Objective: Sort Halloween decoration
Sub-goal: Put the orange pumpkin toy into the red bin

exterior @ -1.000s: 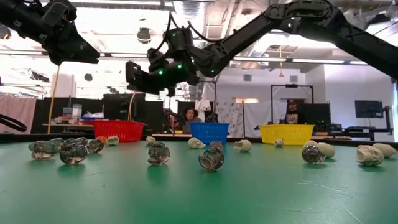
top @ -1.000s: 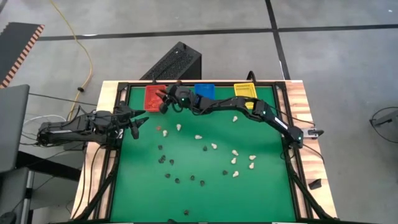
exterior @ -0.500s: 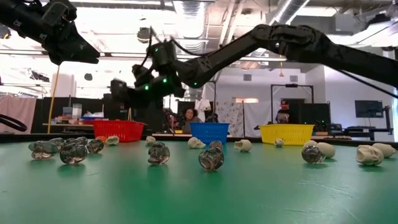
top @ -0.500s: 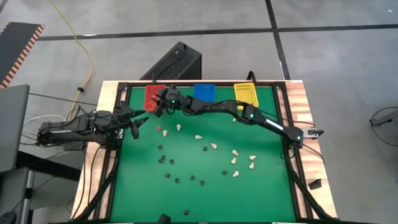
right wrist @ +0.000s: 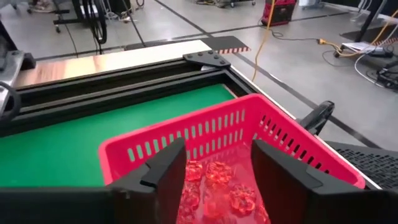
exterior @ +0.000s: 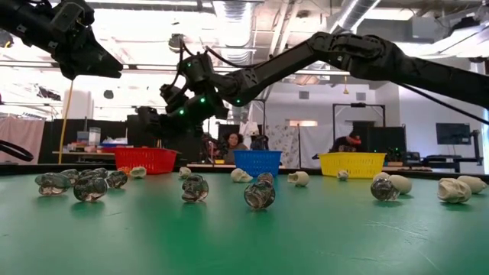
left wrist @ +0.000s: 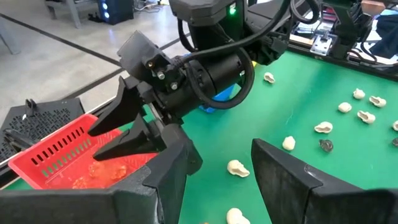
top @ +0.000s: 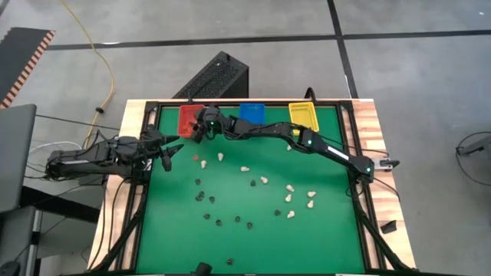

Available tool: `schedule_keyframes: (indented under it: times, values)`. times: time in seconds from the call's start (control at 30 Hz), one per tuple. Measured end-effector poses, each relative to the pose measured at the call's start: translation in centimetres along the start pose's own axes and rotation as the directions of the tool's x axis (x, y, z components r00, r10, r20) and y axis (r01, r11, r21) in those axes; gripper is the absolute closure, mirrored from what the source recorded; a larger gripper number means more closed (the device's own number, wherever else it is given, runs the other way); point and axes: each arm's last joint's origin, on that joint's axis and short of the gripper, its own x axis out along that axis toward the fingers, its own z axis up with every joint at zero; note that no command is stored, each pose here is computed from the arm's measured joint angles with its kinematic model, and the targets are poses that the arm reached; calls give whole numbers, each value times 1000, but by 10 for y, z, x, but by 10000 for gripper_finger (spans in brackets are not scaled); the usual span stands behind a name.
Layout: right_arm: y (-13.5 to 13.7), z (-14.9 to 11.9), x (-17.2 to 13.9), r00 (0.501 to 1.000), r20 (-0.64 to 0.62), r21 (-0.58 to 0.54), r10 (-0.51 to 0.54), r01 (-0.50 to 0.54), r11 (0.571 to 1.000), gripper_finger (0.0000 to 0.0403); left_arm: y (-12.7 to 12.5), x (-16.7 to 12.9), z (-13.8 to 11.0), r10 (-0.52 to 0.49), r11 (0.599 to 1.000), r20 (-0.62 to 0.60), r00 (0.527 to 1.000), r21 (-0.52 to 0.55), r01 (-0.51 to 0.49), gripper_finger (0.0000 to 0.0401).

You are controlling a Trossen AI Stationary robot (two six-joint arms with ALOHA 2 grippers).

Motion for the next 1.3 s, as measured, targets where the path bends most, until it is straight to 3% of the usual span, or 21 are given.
schedule_keyframes:
  times: [0.17, 0.33, 0.47, 0.63, 0.8, 0.9, 1.03, 1.17, 1.2, 1.3]
  values:
    - [4, 5, -4, 1000, -15, -12, 6, -7, 1000, 165, 0, 0, 0, -1, 1000, 0, 1000, 0, 1, 232]
    - [16, 46, -29, 1000, -11, -118, 9, -11, 993, 174, 0, 0, 0, 0, 1000, 0, 1000, 0, 0, 232]
    - [14, 59, -50, 987, -161, -212, 21, -56, 976, 182, 0, 0, 0, 0, 1000, 0, 1000, 0, 0, 232]
    - [3, 65, -74, 927, -374, -293, -9, -109, 950, 188, 0, 0, 0, 1, 1000, -2, 1000, 0, -1, 232]
    - [-4, 62, -99, 812, -584, -275, 4, -203, 940, 193, 0, 0, 0, 0, 1000, -3, 1000, 0, 0, 232]
    - [-4, 64, -111, 767, -642, -281, -15, -217, 935, 196, 0, 0, 0, 0, 1000, -3, 1000, 0, 0, 232]
    - [-6, 94, -151, 728, -685, -297, -30, -241, 924, 201, 0, 0, 0, 0, 1000, -3, 1000, -2, 0, 232]
    - [-11, 115, -200, 630, -774, -291, -60, -270, 918, 202, 0, 0, 0, 0, 1000, -3, 1000, -2, 0, 232]
    - [-12, 123, -213, 623, -780, -289, -62, -271, 918, 202, 0, 0, 0, 0, 1000, -3, 1000, -2, 0, 232]
    - [-23, 163, -271, 666, -744, -272, -56, -226, 935, 202, 0, 0, 0, 0, 1000, -3, 1000, -2, 0, 232]
